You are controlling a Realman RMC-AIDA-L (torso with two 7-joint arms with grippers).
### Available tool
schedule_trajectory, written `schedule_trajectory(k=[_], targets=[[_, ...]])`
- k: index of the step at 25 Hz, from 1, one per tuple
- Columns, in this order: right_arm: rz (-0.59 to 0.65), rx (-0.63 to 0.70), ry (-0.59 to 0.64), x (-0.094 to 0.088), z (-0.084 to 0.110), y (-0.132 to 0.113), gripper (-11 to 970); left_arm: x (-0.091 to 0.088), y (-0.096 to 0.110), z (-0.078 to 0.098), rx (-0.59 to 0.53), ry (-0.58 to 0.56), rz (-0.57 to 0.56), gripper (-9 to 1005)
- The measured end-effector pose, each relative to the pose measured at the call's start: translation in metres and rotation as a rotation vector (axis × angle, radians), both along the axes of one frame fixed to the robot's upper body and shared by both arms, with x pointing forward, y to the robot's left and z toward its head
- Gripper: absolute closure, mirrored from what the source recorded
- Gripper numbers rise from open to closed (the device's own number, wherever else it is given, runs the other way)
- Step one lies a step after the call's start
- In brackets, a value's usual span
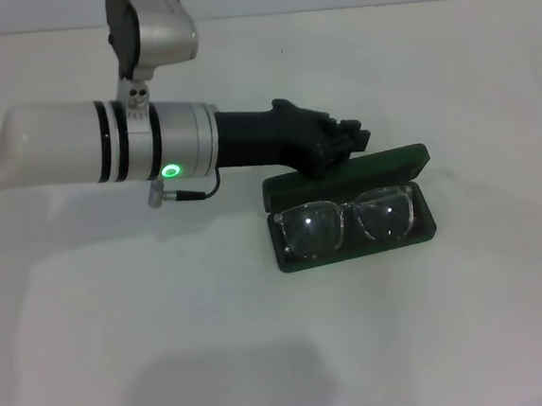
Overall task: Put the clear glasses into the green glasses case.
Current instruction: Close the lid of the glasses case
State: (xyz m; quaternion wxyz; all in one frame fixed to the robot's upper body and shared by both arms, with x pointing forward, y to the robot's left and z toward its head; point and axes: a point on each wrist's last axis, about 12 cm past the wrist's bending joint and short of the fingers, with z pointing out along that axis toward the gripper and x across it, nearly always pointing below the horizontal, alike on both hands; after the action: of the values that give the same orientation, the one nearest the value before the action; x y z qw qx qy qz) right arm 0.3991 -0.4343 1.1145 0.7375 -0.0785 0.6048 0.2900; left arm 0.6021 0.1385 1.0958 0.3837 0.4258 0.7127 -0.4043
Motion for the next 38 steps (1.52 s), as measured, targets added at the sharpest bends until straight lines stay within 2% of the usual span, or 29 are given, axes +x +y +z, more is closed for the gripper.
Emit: schedule_trajectory(k=[6, 14, 24, 38], targets=[[0.011, 0.013, -0.006, 0.003, -0.001, 0.003, 798, -0.006, 0.009, -0.011, 0.017, 0.025, 0.03, 831], [0.019, 0.019, -0.013, 0.004, -0.001, 0.004, 800, -0.008, 0.013, -0.016, 0.022, 0.032, 0.047, 829], [0.026, 0.043, -0.014, 0.008, -0.003, 0.007, 798, -0.016, 0.009, -0.022, 0.051, 0.047, -0.009, 825], [0.046, 0.065, -0.018, 0.011, -0.004, 0.011, 796, -0.04, 0.022, -0.038, 0.033, 0.061, -0.045, 821]])
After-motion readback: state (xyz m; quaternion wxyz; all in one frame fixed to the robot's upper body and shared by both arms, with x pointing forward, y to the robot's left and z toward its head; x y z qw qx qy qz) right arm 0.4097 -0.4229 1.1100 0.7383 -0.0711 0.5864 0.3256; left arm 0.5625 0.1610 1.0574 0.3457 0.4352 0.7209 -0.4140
